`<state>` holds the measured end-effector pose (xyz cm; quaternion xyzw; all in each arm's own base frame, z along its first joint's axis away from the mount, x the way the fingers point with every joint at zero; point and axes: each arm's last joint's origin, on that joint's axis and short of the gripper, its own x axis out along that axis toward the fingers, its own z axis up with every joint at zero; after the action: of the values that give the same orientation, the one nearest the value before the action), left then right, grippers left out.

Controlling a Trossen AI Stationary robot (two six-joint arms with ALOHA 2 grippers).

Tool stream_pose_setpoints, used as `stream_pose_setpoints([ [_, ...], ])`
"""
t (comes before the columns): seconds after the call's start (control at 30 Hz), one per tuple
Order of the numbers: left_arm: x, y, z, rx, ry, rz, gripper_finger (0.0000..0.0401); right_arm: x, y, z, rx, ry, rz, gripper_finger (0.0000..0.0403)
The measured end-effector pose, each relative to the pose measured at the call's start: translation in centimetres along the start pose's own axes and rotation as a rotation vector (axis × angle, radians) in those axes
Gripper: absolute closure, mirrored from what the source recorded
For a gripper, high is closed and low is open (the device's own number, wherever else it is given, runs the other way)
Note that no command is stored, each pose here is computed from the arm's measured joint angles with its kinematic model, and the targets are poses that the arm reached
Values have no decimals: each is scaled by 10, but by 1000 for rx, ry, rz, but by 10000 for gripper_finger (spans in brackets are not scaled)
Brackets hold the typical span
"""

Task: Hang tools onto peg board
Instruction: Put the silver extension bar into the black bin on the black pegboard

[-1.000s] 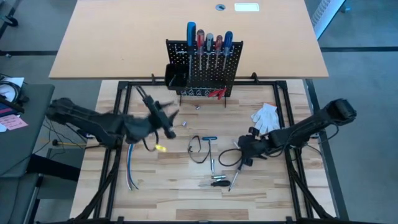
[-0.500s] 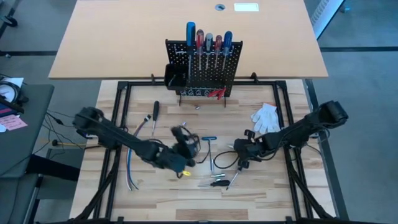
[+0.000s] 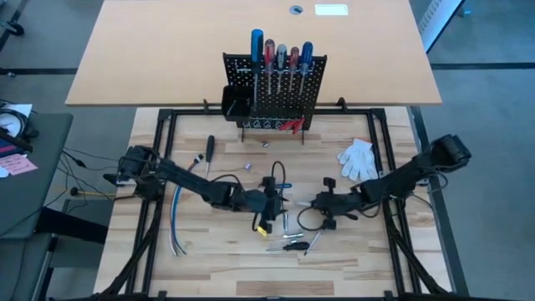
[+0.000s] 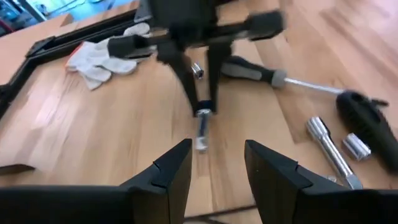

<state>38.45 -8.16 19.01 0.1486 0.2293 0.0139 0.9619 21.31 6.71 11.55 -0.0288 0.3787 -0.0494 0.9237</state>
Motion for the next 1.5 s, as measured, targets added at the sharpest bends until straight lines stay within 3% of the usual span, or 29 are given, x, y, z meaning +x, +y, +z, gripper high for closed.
stream_pose_setpoints([
  [0.27,1,2,7,-46,-82,-44,259,-11,13,23,-20,-204,71,344],
  [0.47,1,3,9,63,-112,-47,239,-14,20,39,-32,-243,85,344],
  [0.7,21,-5,-5,76,-91,-36,217,-16,23,44,-39,-259,96,344],
  [0.9,23,-5,-3,65,-99,-29,257,-16,23,43,-45,-246,91,344],
  [1.23,21,-10,-3,68,-92,-37,370,-16,23,42,-43,-240,87,345],
  [1.5,21,-11,-3,71,-93,-36,371,-16,23,42,-44,-239,87,345],
])
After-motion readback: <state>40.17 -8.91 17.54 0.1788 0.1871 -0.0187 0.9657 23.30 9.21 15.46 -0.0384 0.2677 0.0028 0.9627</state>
